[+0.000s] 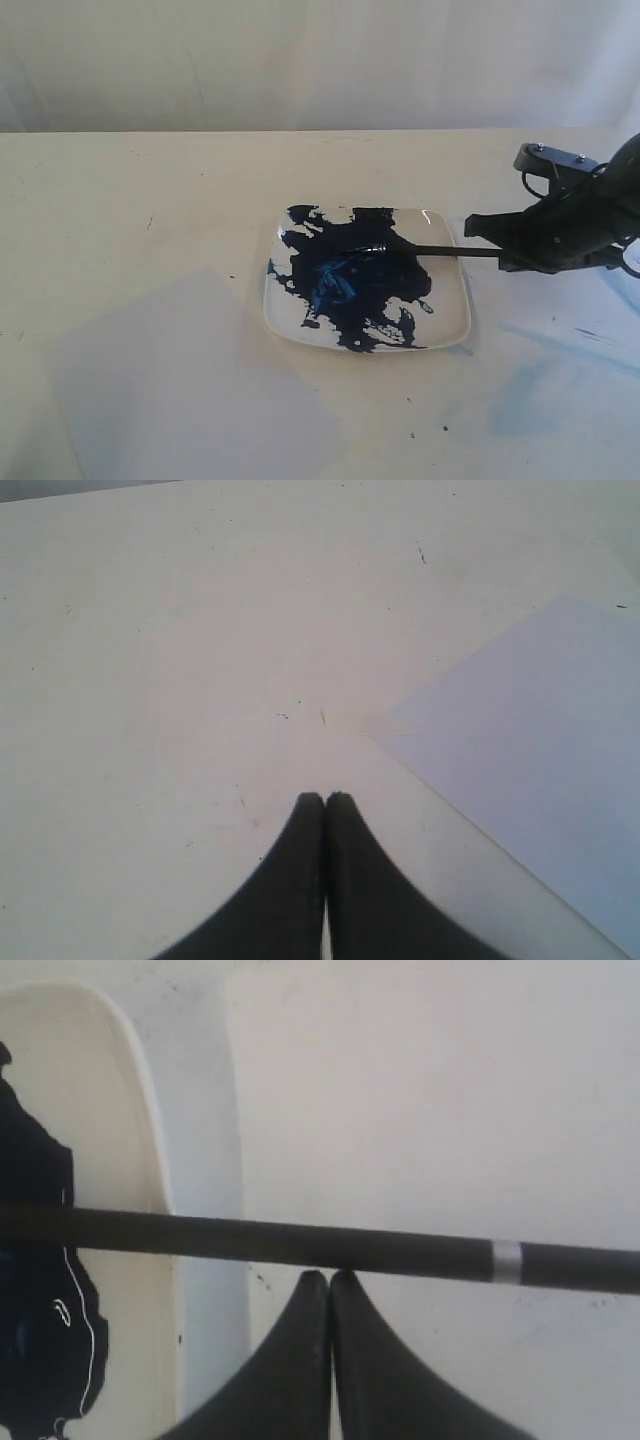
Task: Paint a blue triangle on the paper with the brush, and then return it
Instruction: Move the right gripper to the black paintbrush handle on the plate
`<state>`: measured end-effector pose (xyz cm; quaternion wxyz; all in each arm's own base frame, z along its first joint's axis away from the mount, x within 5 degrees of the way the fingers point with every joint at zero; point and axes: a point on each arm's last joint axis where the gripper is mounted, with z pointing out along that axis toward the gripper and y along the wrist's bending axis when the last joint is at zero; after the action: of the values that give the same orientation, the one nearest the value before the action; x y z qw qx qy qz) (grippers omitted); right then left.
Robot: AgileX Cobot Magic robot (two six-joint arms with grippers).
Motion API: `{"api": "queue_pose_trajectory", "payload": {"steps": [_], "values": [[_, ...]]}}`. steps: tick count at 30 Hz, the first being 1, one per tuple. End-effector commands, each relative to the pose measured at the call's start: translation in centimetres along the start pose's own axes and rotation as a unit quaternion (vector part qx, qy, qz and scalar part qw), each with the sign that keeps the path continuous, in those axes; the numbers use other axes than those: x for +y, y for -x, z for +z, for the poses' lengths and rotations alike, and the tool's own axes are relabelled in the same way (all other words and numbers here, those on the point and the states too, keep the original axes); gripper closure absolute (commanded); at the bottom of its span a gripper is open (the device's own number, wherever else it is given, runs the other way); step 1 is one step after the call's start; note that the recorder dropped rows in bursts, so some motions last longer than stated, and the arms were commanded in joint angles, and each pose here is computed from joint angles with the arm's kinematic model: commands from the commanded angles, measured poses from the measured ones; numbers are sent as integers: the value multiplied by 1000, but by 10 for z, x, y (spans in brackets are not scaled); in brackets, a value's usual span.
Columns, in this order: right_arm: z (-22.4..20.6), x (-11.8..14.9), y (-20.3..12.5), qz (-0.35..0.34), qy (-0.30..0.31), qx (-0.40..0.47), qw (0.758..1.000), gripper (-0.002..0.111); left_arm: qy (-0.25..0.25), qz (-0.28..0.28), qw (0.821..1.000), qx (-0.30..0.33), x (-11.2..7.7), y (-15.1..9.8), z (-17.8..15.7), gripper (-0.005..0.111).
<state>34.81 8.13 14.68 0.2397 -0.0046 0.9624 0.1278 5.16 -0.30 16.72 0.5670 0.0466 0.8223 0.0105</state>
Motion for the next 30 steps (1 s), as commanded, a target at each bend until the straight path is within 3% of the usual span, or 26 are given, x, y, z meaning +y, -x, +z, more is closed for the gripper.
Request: {"api": "queue_pose_trajectory", "payload": {"steps": [1, 6, 12, 17, 22, 30], "values": [[1, 1, 12, -3, 0, -17, 1000, 108, -4, -2, 1000, -2, -1, -1, 0, 107], [-5, 4, 12, 15, 8, -8, 1000, 108, -4, -2, 1000, -2, -1, -1, 0, 107], [-34, 1, 4, 124, 1, -76, 989, 108, -4, -2, 1000, -2, -1, -1, 0, 107], [-52, -1, -22, 263, 8, -109, 959, 108, -4, -2, 1000, -2, -1, -1, 0, 107], [-48, 8, -45, 408, 27, -94, 908, 108, -4, -2, 1000, -2, -1, -1, 0, 107], [-39, 27, -46, 435, 42, -120, 891, 103, -4, -2, 1000, -3, -1, -1, 0, 107]]}}
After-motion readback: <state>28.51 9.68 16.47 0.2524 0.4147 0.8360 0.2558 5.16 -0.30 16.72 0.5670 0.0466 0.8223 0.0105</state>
